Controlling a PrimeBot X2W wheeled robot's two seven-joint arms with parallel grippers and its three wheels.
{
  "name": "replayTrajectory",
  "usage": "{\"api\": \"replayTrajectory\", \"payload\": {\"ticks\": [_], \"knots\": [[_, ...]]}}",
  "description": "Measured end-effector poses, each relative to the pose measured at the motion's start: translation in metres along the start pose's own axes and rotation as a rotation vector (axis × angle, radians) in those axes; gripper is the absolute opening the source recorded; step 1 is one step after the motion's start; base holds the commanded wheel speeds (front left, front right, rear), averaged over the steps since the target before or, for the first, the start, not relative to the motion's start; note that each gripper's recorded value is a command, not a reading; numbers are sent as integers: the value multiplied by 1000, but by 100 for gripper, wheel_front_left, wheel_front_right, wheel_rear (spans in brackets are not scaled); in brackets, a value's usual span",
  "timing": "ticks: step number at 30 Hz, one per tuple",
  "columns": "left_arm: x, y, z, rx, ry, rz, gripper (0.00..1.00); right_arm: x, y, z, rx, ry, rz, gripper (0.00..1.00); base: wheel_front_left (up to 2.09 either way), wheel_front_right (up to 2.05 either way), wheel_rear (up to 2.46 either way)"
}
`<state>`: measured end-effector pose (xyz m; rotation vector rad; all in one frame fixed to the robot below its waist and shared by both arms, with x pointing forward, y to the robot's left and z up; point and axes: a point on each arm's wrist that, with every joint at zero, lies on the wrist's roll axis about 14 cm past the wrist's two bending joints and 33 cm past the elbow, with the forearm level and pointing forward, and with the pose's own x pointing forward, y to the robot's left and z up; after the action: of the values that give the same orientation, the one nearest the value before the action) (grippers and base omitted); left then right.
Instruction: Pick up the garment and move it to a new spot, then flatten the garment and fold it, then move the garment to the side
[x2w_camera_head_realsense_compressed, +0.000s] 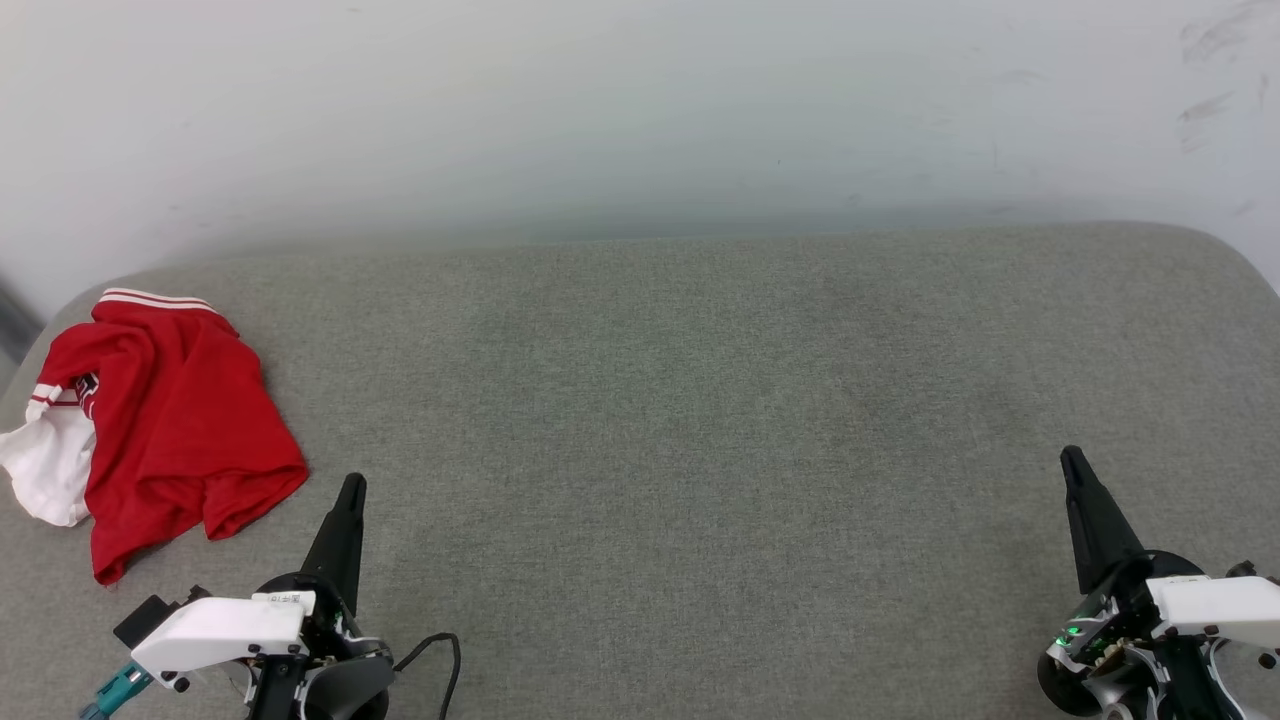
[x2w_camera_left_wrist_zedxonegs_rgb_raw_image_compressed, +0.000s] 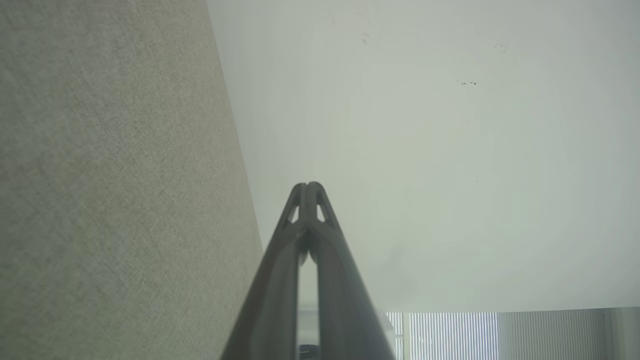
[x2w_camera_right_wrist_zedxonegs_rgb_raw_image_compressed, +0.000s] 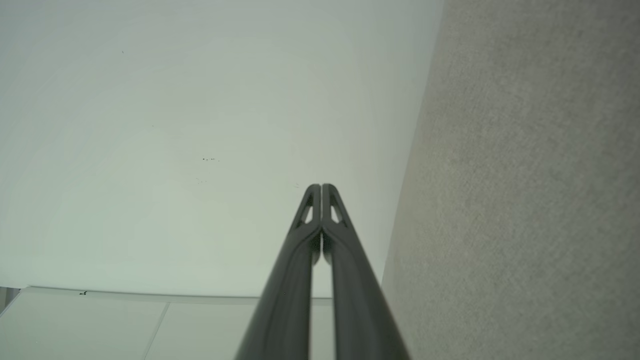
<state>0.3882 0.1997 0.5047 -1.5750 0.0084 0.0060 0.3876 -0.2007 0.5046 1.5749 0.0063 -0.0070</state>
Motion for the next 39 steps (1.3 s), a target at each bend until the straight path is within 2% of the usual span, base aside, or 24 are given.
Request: {"api": "replayTrajectory", "payload": {"ticks": [39], "knots": [[0, 0, 0, 0, 0, 0, 0, 0, 0, 0, 0, 0, 0, 0, 0, 0, 0]]}}
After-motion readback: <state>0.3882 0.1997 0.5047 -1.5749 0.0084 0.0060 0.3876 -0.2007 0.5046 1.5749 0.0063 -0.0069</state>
